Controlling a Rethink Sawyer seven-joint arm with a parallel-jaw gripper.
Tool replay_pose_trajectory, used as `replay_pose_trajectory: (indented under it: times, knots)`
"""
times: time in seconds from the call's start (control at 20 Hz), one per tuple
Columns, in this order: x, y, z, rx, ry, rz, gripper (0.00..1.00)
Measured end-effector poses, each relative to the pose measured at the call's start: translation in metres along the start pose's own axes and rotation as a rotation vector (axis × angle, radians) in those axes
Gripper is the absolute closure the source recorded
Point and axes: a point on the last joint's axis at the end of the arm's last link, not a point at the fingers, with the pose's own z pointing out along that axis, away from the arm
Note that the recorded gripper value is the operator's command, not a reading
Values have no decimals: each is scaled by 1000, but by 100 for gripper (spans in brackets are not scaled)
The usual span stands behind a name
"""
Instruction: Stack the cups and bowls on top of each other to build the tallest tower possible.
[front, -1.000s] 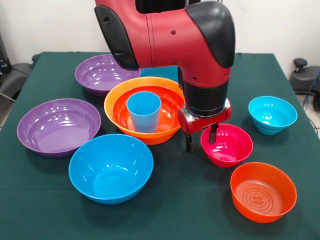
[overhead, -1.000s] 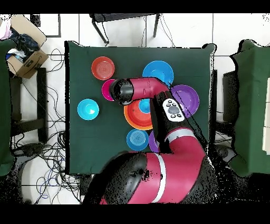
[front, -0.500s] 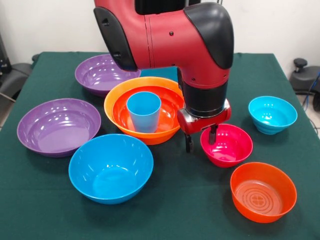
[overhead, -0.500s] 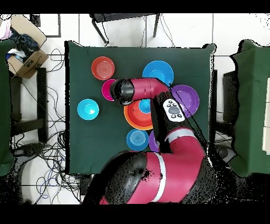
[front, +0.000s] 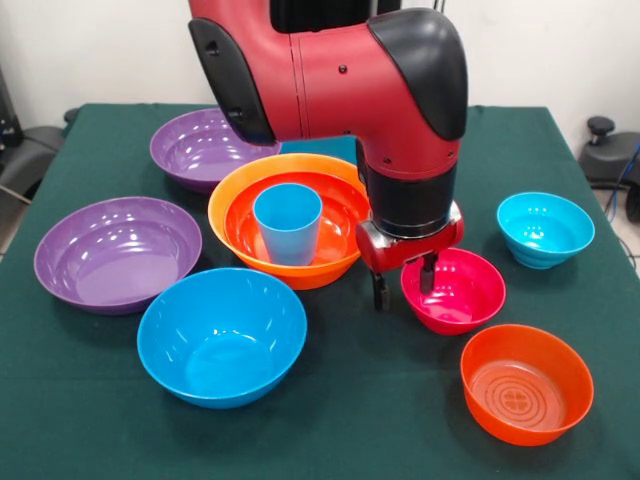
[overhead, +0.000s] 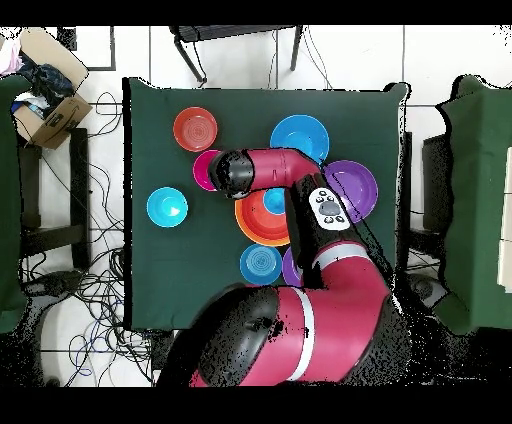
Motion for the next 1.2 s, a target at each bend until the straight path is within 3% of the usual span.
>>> replay_pose_trajectory:
  times: [1.2]
  knots:
    - [3,4,9,-18,5,14,0]
